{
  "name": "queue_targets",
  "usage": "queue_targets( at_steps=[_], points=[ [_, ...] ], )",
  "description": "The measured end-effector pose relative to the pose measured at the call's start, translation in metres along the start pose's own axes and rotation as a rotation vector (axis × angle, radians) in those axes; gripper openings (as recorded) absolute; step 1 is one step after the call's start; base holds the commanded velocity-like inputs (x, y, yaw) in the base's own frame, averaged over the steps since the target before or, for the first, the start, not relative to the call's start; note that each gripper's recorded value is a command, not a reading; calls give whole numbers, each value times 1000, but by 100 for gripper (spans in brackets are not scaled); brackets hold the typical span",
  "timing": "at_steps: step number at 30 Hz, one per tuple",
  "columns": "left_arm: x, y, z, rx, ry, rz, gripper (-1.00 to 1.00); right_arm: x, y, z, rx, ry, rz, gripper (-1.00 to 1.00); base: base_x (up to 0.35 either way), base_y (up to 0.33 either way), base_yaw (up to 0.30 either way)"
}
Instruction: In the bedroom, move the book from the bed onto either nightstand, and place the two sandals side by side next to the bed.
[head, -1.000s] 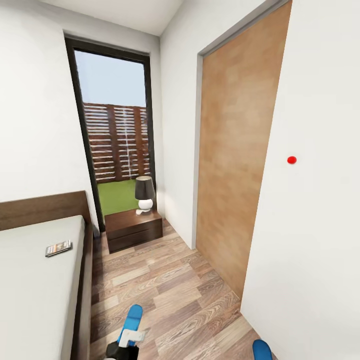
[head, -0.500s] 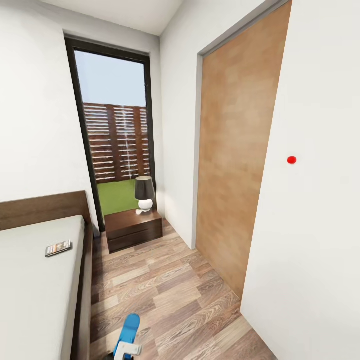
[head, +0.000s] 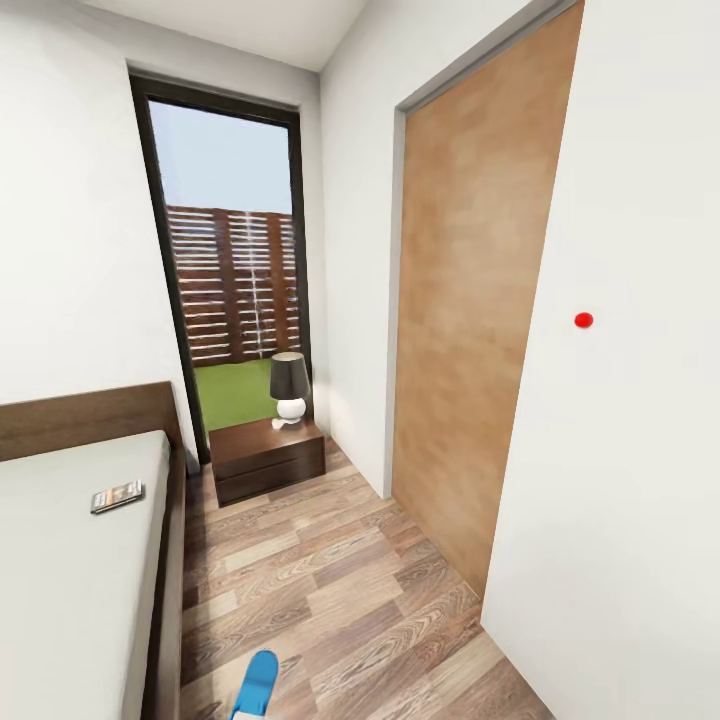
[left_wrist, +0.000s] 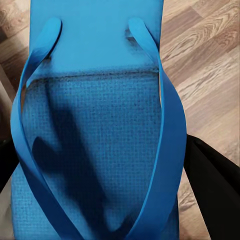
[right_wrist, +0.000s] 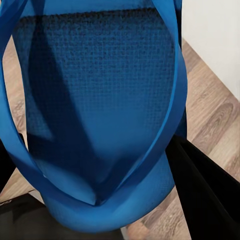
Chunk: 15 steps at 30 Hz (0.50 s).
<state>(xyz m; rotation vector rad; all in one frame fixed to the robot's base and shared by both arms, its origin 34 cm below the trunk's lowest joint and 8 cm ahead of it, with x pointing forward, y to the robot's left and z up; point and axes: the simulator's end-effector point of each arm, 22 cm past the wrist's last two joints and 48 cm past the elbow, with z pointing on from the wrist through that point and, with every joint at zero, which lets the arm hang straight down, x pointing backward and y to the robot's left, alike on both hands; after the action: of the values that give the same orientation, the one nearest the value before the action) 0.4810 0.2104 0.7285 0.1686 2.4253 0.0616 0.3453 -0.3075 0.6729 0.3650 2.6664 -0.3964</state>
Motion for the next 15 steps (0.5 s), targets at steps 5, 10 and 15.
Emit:
queue_targets(
  at_steps=[5, 10, 15],
  points=[
    [8, -3, -2, 3, 3, -8, -100, 1, 1, 0, -1, 3, 5, -100, 0, 0, 0],
    [10, -2, -2, 8, 6, -11, -100, 1, 1, 0, -2, 4, 7, -100, 0, 0, 0],
    [13, -3, -3, 12, 8, -8, -100, 3, 3, -1, -5, 6, 7, -100, 0, 0, 0]
  ],
)
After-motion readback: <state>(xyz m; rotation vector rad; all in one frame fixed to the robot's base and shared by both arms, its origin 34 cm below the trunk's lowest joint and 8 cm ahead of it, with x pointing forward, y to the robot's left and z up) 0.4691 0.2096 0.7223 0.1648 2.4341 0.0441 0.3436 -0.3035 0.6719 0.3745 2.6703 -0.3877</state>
